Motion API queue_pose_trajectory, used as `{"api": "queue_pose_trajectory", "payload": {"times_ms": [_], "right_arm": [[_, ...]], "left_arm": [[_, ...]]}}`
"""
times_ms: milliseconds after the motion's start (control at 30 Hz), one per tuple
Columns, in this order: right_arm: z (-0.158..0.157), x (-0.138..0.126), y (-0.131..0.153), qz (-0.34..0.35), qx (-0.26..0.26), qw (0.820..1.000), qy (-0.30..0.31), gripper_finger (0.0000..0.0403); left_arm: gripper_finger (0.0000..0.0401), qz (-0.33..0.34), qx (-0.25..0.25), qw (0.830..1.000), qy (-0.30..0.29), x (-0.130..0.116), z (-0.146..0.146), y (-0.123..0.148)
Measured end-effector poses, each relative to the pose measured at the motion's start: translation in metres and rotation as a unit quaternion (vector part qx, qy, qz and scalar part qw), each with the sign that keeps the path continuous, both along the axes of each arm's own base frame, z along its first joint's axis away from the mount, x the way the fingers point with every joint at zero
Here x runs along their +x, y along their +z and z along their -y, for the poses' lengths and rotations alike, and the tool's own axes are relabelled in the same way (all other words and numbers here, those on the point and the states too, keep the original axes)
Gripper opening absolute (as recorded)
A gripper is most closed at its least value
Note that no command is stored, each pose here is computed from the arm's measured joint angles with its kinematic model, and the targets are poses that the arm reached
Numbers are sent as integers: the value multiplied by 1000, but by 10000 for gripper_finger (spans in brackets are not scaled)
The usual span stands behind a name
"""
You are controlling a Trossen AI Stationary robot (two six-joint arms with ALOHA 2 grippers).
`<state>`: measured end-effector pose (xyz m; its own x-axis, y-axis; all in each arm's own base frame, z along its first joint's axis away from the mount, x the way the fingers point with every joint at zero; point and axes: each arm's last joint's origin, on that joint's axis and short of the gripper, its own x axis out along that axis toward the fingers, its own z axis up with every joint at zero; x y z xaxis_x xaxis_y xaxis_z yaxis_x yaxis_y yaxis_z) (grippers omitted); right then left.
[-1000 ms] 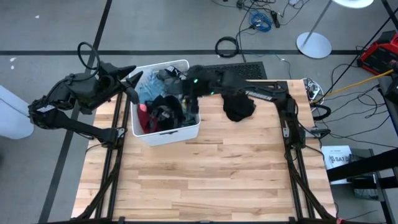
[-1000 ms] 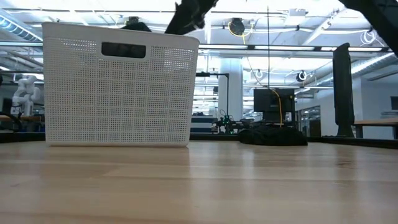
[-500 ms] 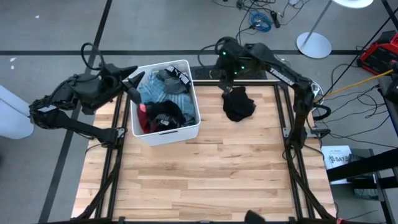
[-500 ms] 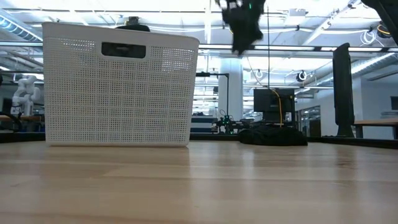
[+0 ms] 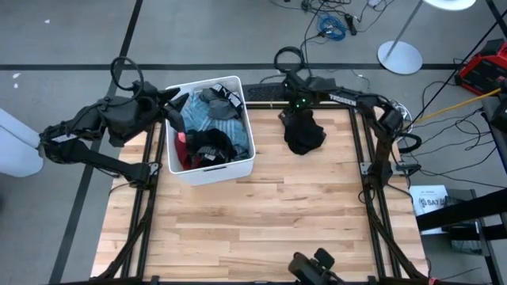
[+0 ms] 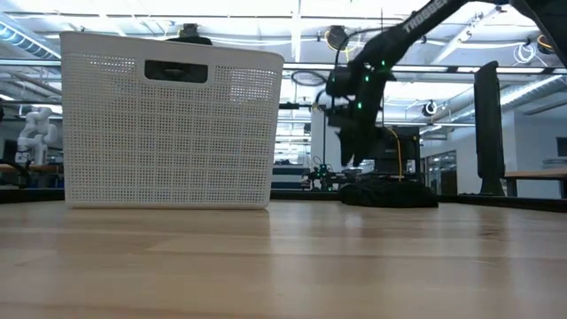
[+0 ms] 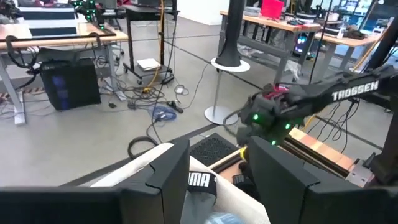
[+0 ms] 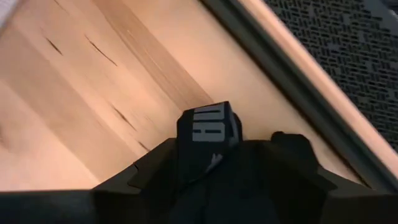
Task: Sort clothes
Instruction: Put the black shorts into the white laundry organizer
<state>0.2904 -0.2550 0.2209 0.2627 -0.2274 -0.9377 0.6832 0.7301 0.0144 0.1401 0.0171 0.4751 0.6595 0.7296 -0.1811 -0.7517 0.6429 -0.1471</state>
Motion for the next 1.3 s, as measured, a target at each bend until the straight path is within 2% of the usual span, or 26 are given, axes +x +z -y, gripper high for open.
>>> {"api": "queue_pose_trajectory", "payload": {"times_ms": [133,300,467,567,667,733,867,1067,1200,1300], "right_arm": [[2,2,-21,-17,15,1000,0,212],[5,6,-42,-37,33,999,5,212],[6,6,-49,-59,31,998,-13,196],[6,6,-48,-65,23,998,-12,140],[5,5,-47,-63,28,998,4,46],[3,5,-47,-56,46,997,15,14],[-7,6,-36,-35,77,996,25,3],[-27,4,18,39,29,998,44,2],[-23,2,32,72,2,997,38,22],[-18,-1,29,69,4,997,31,58]], "left_arm": [[175,-6,-2,1000,-9,5,1,-2],[175,-20,-16,998,-52,18,3,-6],[175,-31,-27,998,-54,32,4,-12],[175,-42,-31,997,-65,40,4,-15],[175,-50,-37,995,-82,46,5,-18],[175,-51,-40,994,-90,47,6,-18],[175,-51,-45,992,-103,48,6,-18],[175,-47,-45,992,-109,45,8,-17],[175,-48,-44,991,-115,45,10,-17],[175,-48,-44,991,-118,45,12,-17]]}}
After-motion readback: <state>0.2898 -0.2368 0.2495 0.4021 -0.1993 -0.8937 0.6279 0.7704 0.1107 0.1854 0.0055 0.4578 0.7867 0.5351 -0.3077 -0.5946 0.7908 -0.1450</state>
